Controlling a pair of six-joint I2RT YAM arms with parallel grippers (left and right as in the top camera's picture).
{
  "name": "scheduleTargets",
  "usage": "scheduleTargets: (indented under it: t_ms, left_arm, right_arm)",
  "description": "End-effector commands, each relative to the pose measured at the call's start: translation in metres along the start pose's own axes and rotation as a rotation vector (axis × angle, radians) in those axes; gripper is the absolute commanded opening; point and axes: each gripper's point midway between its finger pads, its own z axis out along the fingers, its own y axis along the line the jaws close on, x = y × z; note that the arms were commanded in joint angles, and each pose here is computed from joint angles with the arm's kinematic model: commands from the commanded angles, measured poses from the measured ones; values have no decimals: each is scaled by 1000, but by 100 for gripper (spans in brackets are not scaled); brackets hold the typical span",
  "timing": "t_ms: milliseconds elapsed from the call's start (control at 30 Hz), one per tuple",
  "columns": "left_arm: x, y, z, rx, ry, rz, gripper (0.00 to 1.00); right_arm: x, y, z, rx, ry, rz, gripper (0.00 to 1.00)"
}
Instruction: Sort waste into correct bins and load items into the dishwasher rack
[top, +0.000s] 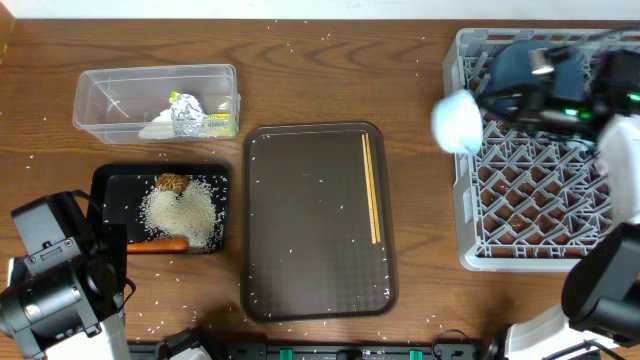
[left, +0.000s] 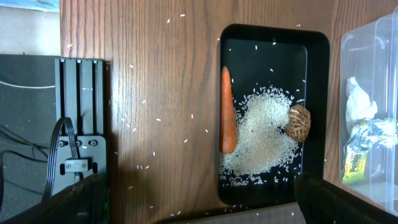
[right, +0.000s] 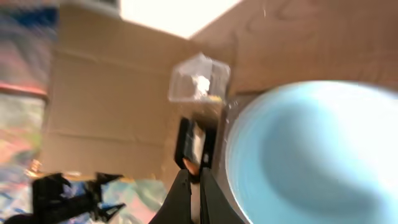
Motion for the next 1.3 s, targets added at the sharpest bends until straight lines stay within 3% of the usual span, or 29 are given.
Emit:
scheduleTargets:
  t_ms: [0,167,400,500,567,633,700,900,1267]
  left_arm:
    - [-3,3,0,-15,-17,9,98]
    - [-3,3,0,-15,-17,9,98]
    - [-3,3,0,-15,-17,9,98]
    - [-3,3,0,-15,-17,9,98]
    - [-3,3,0,-15,-17,9,98]
    - [-3,3,0,-15,-17,9,98]
    - [-3,3,0,-15,-17,9,98]
    - [-3,3,0,-15,-17,9,98]
    - [-3,3,0,-15,-17,9,98]
  right_arm:
    - [-13,13,-30,-90,-72,-46,1]
    - [-19,-12,-57,18,-139,-31,1]
    - [16,-52,0,367,66,-75,4]
    - [30,-69,40,601,155,-138,22]
    - [40,-79,60,780,197,-215,46]
    - [46,-86,75,955,212,-302,57]
    - [54,-92,90,1099,212,-368,56]
    - [90,-127,123,1280,336,-446,51]
    - [111,-163,122,1343,455,-403,43]
